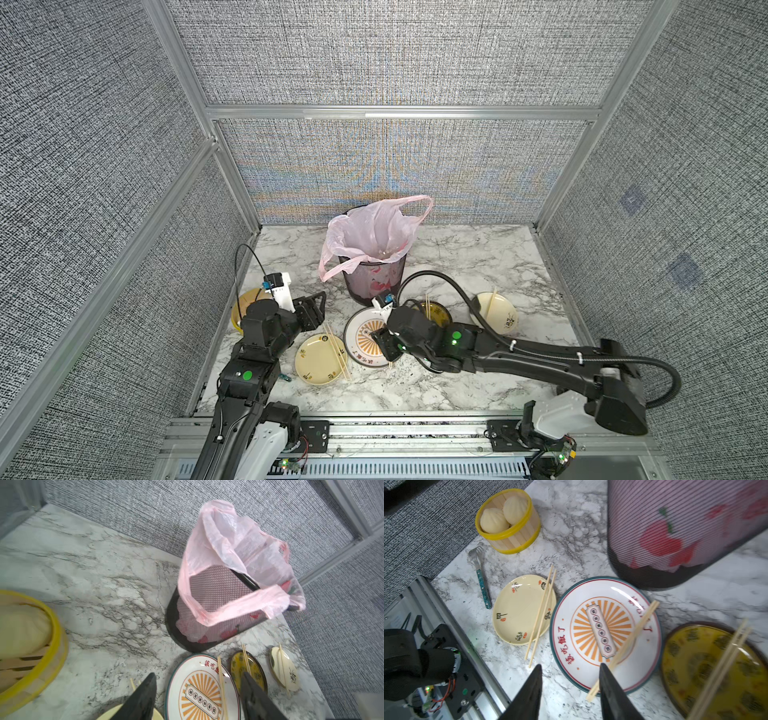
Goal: Remove the packaging of disposable chopsticks
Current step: Reset both arms
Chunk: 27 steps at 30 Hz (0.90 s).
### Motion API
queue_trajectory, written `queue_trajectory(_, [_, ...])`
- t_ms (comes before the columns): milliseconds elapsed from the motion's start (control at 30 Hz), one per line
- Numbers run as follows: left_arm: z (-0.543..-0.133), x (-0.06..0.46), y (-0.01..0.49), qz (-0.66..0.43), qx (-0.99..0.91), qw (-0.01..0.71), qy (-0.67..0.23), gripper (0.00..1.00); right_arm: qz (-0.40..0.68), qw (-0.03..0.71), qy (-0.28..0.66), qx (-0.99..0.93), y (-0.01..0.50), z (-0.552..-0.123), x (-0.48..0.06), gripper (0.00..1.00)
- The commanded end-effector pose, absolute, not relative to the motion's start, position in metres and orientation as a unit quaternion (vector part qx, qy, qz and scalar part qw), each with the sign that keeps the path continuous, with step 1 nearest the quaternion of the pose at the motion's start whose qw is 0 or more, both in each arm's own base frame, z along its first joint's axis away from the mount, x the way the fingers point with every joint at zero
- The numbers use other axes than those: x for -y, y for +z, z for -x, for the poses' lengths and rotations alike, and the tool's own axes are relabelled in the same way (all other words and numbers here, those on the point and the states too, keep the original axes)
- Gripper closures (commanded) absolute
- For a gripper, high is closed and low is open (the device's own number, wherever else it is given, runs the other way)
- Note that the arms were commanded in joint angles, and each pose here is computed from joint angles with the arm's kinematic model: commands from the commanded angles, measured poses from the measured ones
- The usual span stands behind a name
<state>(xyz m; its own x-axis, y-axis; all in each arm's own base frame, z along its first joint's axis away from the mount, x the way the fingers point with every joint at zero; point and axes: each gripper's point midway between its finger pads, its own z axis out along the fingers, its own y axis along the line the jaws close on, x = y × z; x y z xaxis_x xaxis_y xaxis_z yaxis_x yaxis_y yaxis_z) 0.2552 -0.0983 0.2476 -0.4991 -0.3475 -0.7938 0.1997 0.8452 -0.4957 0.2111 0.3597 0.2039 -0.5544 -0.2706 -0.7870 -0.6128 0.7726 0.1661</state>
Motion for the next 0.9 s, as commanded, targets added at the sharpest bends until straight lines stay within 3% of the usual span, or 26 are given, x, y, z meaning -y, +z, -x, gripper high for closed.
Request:
queue_trajectory(0, [-0.261,0.111,0.250,0.009,-0.809,0.523,-0.266,0.21,0.225,0.472,0.181,-0.833,0.224,-0.239,-0.319,0.38])
queue_trajectory(67, [-0.266,0.107,0.241,0.009,-0.819,0.527,-0.229,0.14,0.196,0.495,0.163,-0.831,0.231,-0.252,-0.285,0.16])
queue_trajectory(167, [-0.276,0.080,0.233,0.039,-0.817,0.556,-0.148,0.09,0.164,0.534,0.141,-0.817,0.246,-0.272,-0.234,0.13])
queue_trajectory(267, [-0.288,0.048,0.231,0.069,-0.795,0.601,-0.052,0.02,0.116,0.580,0.093,-0.801,0.257,-0.290,-0.176,0.02])
queue_trajectory(400, [-0.293,0.008,0.222,0.142,-0.785,0.601,0.053,0.00,0.048,0.596,-0.001,-0.802,0.243,-0.318,-0.093,0.01])
queue_trajectory(533, [-0.310,0.001,0.220,0.128,-0.752,0.637,0.110,0.00,0.009,0.614,-0.097,-0.783,0.212,-0.343,-0.031,0.02])
queue_trajectory(700, [-0.338,0.013,0.210,0.053,-0.770,0.615,0.163,0.00,0.031,0.590,-0.186,-0.785,0.177,-0.357,-0.008,0.02])
queue_trajectory(867, [-0.362,0.003,0.177,0.044,-0.773,0.612,0.158,0.00,0.037,0.604,-0.170,-0.778,0.153,-0.365,-0.010,0.01])
